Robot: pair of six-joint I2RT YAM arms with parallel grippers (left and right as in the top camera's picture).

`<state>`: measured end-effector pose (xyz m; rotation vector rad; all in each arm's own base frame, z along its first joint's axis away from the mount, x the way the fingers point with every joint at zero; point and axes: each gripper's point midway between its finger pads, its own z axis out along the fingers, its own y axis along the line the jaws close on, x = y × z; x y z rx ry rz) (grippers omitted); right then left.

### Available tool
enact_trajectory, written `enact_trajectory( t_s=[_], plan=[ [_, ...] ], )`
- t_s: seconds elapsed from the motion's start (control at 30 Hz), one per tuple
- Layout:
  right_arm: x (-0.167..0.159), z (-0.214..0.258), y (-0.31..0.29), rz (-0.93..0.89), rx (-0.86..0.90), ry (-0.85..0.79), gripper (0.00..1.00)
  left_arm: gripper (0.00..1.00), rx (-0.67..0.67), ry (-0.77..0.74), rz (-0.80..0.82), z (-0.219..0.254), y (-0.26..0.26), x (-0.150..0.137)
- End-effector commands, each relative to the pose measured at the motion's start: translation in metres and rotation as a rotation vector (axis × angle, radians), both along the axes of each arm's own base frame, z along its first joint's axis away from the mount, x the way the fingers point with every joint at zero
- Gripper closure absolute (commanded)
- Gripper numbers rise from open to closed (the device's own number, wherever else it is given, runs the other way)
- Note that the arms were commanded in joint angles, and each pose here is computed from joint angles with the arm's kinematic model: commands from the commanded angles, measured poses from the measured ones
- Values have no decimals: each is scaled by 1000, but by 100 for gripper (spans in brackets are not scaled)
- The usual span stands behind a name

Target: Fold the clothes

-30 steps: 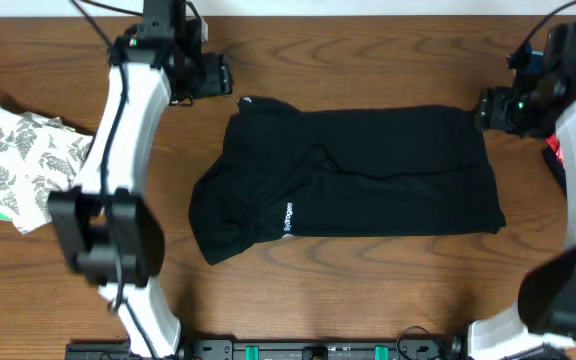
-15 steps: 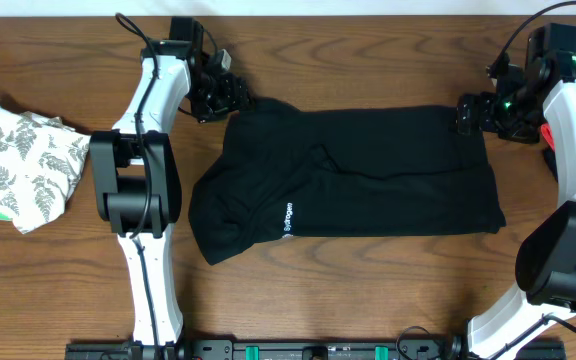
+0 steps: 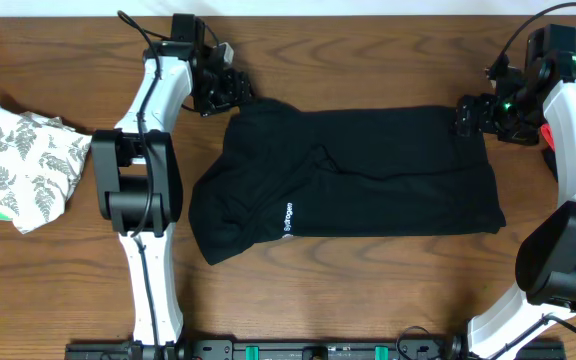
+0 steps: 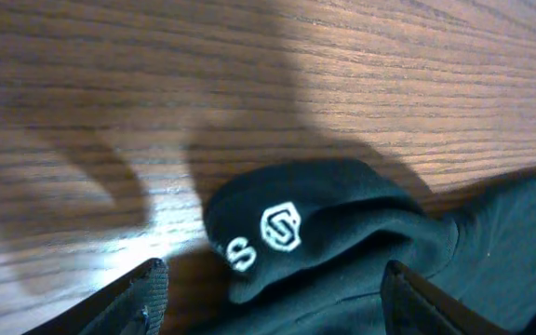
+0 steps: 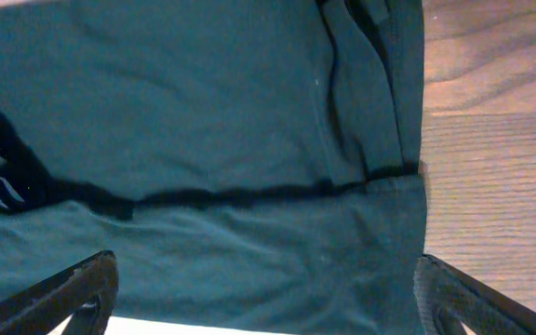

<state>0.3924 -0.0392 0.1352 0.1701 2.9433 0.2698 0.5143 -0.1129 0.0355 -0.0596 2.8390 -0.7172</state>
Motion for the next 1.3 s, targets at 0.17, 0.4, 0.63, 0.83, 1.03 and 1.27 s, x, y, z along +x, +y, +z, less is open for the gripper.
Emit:
enact_trajectory(
  t_s=[0.17, 0.4, 0.63, 0.83, 1.03, 1.27],
  plan=[
    [3, 9, -2, 6, 4, -26, 1, 31, -11, -33, -36, -10, -16, 9],
    [1, 9, -2, 6, 5, -19, 1, 59, -11, -44, -37, -9, -17, 12],
    [1, 9, -2, 6, 5, -20, 1, 87, -11, -41, -37, -9, -17, 11],
    [6, 10, -3, 6, 0, -40, 1, 94, -10, -29, -38, -5, -16, 7],
    [31, 10, -8, 5, -21, -131, 7, 94, -10, -50, -41, 23, -16, 2],
    [71, -22, -15, 51, -12, -205, 5, 94, -14, -98, -41, 63, -16, -3]
  ],
)
